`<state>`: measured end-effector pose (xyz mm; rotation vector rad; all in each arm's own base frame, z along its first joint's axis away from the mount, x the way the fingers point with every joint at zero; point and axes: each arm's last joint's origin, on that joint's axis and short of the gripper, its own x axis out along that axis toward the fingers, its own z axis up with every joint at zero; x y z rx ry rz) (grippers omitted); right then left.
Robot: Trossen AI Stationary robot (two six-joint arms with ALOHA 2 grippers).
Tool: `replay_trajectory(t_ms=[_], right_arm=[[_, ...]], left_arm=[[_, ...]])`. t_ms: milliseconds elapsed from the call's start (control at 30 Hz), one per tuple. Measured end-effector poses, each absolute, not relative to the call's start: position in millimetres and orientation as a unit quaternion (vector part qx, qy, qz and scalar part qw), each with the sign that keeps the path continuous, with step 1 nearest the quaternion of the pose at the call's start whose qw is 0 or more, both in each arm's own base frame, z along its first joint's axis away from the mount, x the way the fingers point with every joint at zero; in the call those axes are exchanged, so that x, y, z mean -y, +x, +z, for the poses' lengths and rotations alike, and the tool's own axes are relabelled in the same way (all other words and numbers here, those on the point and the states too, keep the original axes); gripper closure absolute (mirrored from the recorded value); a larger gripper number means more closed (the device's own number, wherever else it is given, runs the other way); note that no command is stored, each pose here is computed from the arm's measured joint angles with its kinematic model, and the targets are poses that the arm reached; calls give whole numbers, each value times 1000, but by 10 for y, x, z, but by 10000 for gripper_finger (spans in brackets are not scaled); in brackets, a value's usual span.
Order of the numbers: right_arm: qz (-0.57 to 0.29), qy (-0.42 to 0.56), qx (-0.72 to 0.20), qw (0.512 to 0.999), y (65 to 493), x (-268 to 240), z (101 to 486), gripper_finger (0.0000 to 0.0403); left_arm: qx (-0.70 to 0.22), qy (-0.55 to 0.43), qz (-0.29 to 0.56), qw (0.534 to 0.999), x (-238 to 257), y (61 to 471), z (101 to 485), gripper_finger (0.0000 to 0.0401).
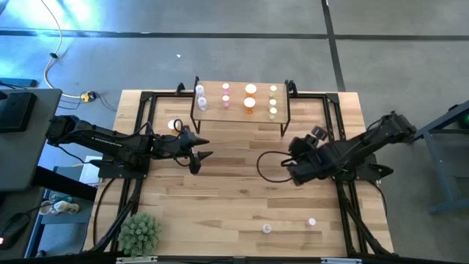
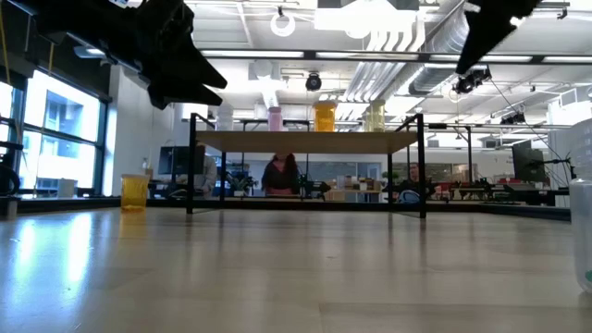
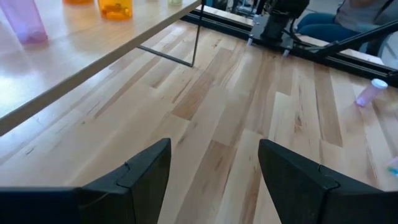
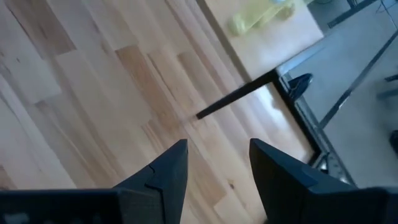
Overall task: Pick and place medicine bottles onto shelf by color
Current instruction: Put the orange pill bottle on the shelf aligned with the other orange pill bottle
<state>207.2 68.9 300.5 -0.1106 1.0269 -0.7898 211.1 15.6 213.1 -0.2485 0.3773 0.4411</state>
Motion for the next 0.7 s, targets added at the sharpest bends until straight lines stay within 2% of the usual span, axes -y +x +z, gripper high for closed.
replay_trajectory(t_ms=[233, 567, 700], right_arm=[[-368, -22, -447, 815, 1879, -713, 2699, 240], [-384, -11, -413, 825, 1679, -669, 2530, 240], [-408, -26, -355, 841, 1653, -631, 2536, 240]], left_arm=[[-187, -126, 216, 950, -155, 2109, 2127, 158], [-210, -116, 219, 946, -156, 2089, 2088, 89], [-202, -127, 243, 940, -167, 2085, 2090, 76]])
